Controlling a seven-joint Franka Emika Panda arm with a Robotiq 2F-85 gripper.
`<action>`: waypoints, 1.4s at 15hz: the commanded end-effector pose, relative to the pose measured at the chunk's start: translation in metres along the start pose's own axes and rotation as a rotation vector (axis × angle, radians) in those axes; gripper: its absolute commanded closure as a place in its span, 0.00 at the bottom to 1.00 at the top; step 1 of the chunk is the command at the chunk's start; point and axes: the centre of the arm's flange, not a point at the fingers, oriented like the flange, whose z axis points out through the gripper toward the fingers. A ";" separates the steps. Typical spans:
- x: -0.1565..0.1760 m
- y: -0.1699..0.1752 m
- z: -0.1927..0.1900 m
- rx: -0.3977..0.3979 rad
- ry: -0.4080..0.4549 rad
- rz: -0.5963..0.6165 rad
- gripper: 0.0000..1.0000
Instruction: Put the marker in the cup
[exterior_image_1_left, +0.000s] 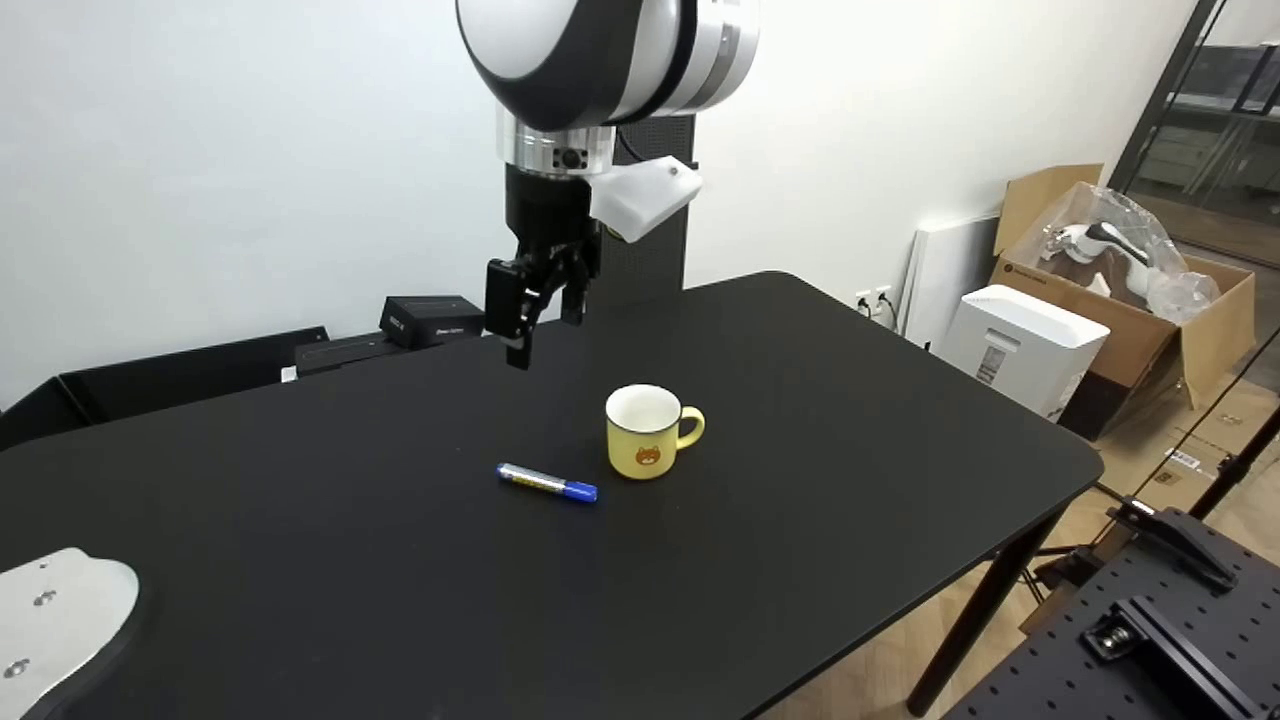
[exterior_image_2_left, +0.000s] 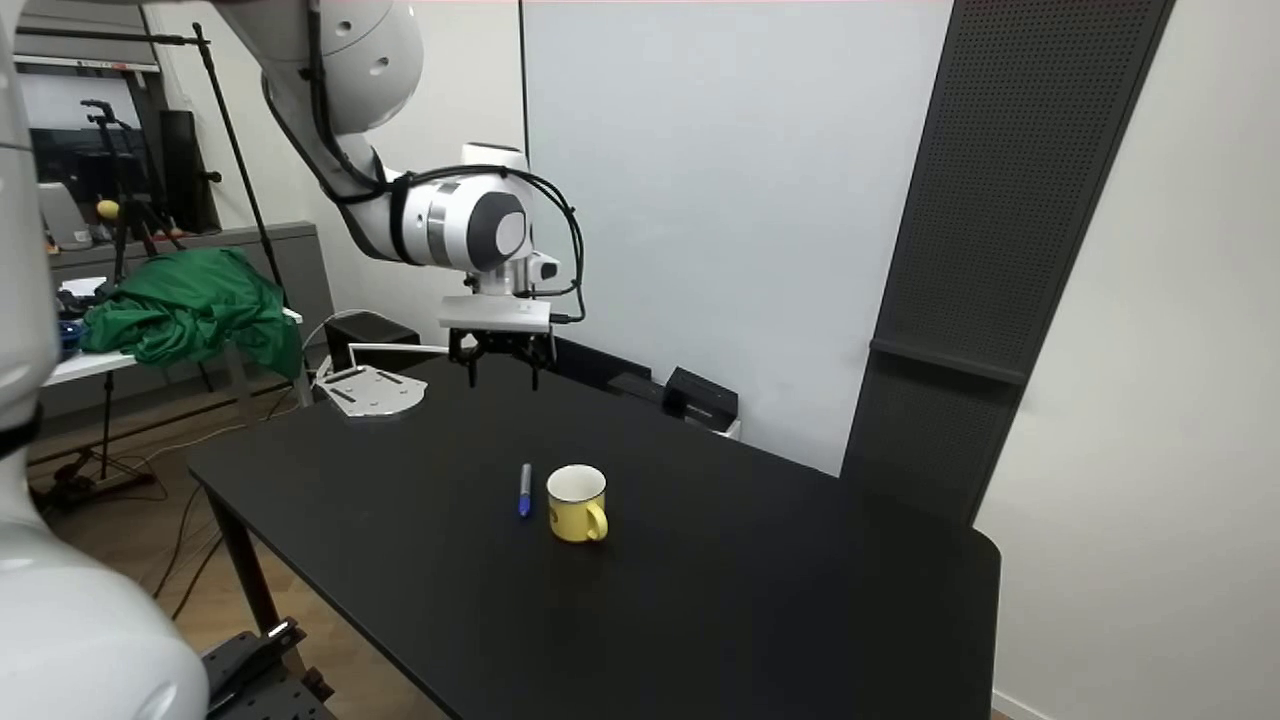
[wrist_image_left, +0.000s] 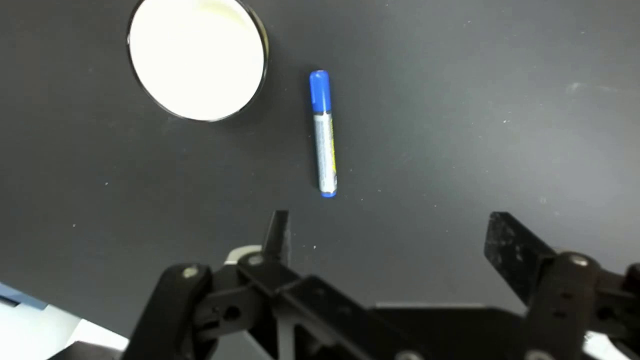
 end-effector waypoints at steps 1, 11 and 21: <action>0.003 -0.013 0.004 -0.114 0.043 -0.050 0.00; -0.018 -0.006 0.102 -0.177 0.007 -0.003 0.00; -0.028 -0.002 0.122 -0.170 -0.005 -0.058 0.00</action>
